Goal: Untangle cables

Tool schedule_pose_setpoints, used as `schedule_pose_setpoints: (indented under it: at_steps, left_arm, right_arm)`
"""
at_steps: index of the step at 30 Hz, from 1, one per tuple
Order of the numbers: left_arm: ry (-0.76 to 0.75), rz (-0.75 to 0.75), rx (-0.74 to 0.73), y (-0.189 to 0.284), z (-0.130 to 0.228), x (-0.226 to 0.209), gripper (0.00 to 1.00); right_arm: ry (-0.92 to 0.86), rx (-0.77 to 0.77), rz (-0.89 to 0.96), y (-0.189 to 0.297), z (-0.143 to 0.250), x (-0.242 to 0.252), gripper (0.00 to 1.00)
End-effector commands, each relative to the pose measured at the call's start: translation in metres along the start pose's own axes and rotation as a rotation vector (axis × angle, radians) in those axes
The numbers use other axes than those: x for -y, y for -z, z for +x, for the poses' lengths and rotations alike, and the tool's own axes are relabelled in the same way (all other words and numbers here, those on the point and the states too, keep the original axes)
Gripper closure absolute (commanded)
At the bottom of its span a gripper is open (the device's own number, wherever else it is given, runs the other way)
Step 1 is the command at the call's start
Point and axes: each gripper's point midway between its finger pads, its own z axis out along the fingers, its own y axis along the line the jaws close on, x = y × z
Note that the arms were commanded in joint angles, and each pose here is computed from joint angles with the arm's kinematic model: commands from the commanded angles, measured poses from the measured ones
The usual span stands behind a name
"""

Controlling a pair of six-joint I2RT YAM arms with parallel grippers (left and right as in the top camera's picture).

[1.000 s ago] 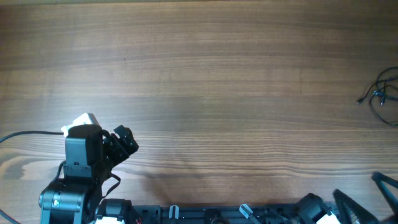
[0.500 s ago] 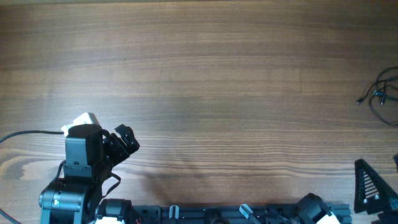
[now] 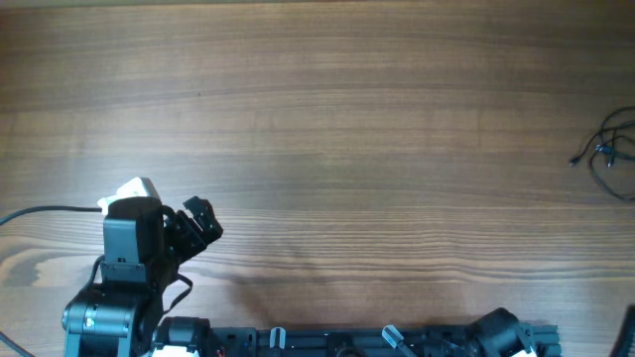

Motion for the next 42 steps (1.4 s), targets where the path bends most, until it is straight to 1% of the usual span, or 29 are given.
schedule_pose_setpoints:
  at_steps: [1, 5, 10, 14, 16, 19, 21, 23, 25, 29, 33, 35, 38, 40, 42]
  left_arm:
    - [-0.021, 0.012, 0.004, 0.001, -0.002, 0.002, 0.02]
    - [-0.021, 0.013, 0.003, 0.001, -0.002, 0.002, 0.01]
    - [-0.021, 0.012, 0.004, 0.001, -0.002, 0.002, 0.01]
    - [-0.021, 0.013, 0.004, 0.001, -0.002, 0.002, 0.01]
    - [-0.021, 0.013, 0.005, 0.001, -0.002, 0.002, 0.00]
    - [-0.021, 0.013, 0.005, 0.001, -0.002, 0.002, 0.00]
    - [-0.021, 0.013, 0.005, 0.001, -0.002, 0.002, 0.00]
    - [-0.021, 0.013, 0.005, 0.001, -0.002, 0.002, 0.00]
    - [-0.021, 0.013, 0.005, 0.001, -0.002, 0.002, 0.00]
    - [-0.021, 0.013, 0.005, 0.001, -0.002, 0.002, 0.00]
    - [-0.021, 0.013, 0.005, 0.001, -0.002, 0.002, 0.00]
    - [-0.021, 0.013, 0.004, 0.001, -0.002, 0.002, 0.00]
    - [-0.021, 0.013, 0.005, 0.001, -0.002, 0.002, 0.00]
    - [-0.021, 0.013, 0.005, 0.001, -0.002, 0.002, 0.00]
    - [-0.021, 0.013, 0.005, 0.001, -0.002, 0.002, 0.00]
  right_arm:
    - [0.112, 0.102, -0.041, 0.030, -0.006, -0.011, 0.00]
    - [0.248, 0.135, -0.116, 0.045, -0.007, -0.044, 0.00]
    - [0.284, 0.163, 0.061, 0.051, -0.004, -0.047, 0.00]
    - [0.277, 0.168, 0.086, 0.053, -0.004, -0.047, 0.00]
    - [0.295, 0.170, 0.096, 0.050, -0.004, -0.046, 0.00]
    - [0.284, 0.224, 0.077, 0.034, -0.014, -0.051, 0.00]
    - [0.283, 0.245, -0.020, 0.012, -0.014, -0.067, 0.00]
    - [0.298, 0.230, -0.136, -0.009, -0.002, -0.085, 0.00]
    - [0.304, 0.228, -0.208, -0.033, 0.010, -0.094, 0.00]
    - [0.201, 0.246, -0.246, -0.078, 0.031, -0.090, 0.00]
    - [0.223, 0.231, -0.344, -0.102, 0.061, -0.098, 0.00]
    - [0.226, 0.228, -0.340, -0.111, 0.071, -0.094, 0.00]
    - [0.216, 0.159, -0.321, -0.132, 0.108, -0.080, 0.00]
    - [0.204, 0.093, -0.306, -0.147, 0.142, -0.068, 0.00]
    - [0.173, 0.081, -0.324, -0.158, 0.168, -0.062, 0.00]
